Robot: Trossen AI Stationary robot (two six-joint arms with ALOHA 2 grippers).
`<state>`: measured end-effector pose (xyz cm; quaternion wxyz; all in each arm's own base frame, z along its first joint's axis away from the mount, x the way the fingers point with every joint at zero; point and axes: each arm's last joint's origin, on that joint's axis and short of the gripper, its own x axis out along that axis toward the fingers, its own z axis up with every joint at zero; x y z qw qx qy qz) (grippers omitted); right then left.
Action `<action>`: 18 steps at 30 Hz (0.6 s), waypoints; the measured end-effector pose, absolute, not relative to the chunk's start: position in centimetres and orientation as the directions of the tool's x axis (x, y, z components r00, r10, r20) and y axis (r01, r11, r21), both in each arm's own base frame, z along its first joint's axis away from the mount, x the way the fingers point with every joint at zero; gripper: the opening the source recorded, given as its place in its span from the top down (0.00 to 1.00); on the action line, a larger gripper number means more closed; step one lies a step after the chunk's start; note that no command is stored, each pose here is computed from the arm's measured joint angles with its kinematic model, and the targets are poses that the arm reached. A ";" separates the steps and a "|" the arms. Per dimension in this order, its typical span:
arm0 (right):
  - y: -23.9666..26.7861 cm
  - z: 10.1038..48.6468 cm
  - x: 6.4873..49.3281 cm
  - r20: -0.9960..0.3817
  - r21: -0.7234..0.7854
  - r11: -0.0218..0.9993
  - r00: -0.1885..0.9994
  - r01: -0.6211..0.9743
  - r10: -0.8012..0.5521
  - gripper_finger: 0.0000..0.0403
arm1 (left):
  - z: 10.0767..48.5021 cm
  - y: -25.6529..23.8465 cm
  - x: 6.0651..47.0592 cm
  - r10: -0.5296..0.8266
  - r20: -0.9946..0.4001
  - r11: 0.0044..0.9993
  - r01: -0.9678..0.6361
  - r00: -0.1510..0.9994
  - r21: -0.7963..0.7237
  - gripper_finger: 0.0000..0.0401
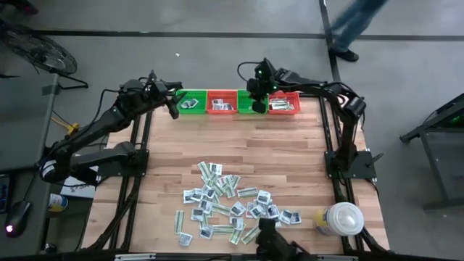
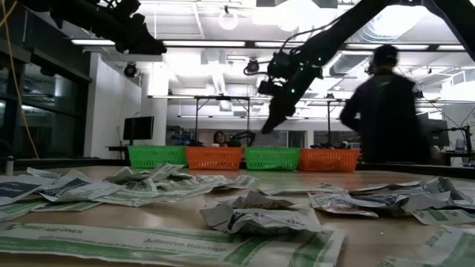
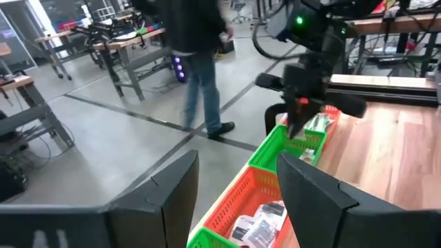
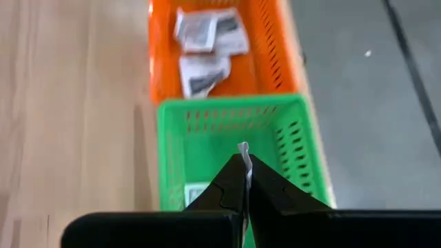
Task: Pick & Place First Aid Supplies
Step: Put the orange ointment pack in the right green bin
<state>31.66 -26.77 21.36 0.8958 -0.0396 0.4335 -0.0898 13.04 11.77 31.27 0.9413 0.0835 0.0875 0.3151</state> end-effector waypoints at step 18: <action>-26.4 20.6 31.3 -0.819 -0.148 0.987 0.551 0.064 -0.158 0.90 | 31.1 11.7 13.1 0.600 -0.127 0.794 -0.570 0.790 0.210 0.52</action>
